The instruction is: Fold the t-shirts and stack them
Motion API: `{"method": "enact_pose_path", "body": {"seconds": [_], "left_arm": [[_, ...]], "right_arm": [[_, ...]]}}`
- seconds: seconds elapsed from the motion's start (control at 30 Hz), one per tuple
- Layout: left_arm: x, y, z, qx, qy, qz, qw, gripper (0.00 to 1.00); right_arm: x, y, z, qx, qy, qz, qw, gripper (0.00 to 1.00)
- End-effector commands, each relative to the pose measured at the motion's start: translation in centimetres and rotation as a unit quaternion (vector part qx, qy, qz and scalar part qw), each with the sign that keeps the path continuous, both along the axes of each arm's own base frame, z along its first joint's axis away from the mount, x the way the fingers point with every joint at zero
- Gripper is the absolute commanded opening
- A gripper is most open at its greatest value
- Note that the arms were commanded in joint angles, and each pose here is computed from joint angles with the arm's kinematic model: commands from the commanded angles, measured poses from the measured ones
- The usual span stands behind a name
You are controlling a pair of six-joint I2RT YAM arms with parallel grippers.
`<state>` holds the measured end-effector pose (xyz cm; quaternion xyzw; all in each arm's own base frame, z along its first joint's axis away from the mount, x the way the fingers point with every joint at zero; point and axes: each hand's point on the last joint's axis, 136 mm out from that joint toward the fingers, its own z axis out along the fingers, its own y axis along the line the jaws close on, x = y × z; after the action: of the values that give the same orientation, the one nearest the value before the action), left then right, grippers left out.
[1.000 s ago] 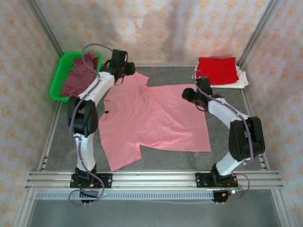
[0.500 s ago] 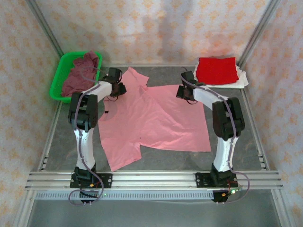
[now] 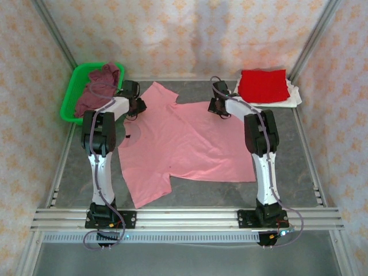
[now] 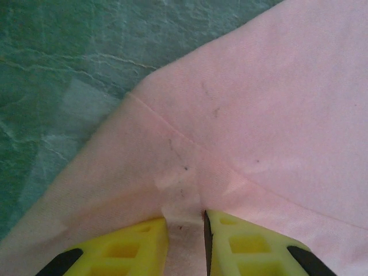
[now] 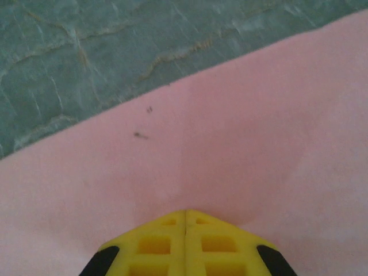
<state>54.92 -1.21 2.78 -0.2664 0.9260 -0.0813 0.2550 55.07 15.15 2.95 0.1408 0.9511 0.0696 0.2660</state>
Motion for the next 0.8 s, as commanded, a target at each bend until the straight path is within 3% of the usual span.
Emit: {"method": "enact_pose_path", "body": {"seconds": [0.0,0.43,0.5,0.67,0.77], "left_arm": [[-1.3,2.2,-1.3,0.028,0.045,0.022,0.998,0.25],[7.0,1.7,0.9,0.024,0.011,-0.022,0.999,0.25],[7.8,1.3,1.4,0.018,0.004,-0.03,0.999,0.26],[7.7,0.1,4.9,0.015,-0.023,-0.045,0.999,0.29],[6.6,-0.7,9.1,0.013,-0.061,-0.05,0.997,0.35]], "right_arm": [[-0.6,0.6,-3.0,0.008,0.046,-0.004,0.999,0.0],[5.3,1.3,-2.5,0.037,0.018,-0.036,0.999,0.0],[5.7,1.1,-2.3,0.041,0.019,-0.04,0.998,0.04],[5.9,1.6,1.9,0.059,-0.007,-0.03,0.998,0.13],[5.1,1.7,6.2,0.068,-0.031,-0.021,0.997,0.2]]}}
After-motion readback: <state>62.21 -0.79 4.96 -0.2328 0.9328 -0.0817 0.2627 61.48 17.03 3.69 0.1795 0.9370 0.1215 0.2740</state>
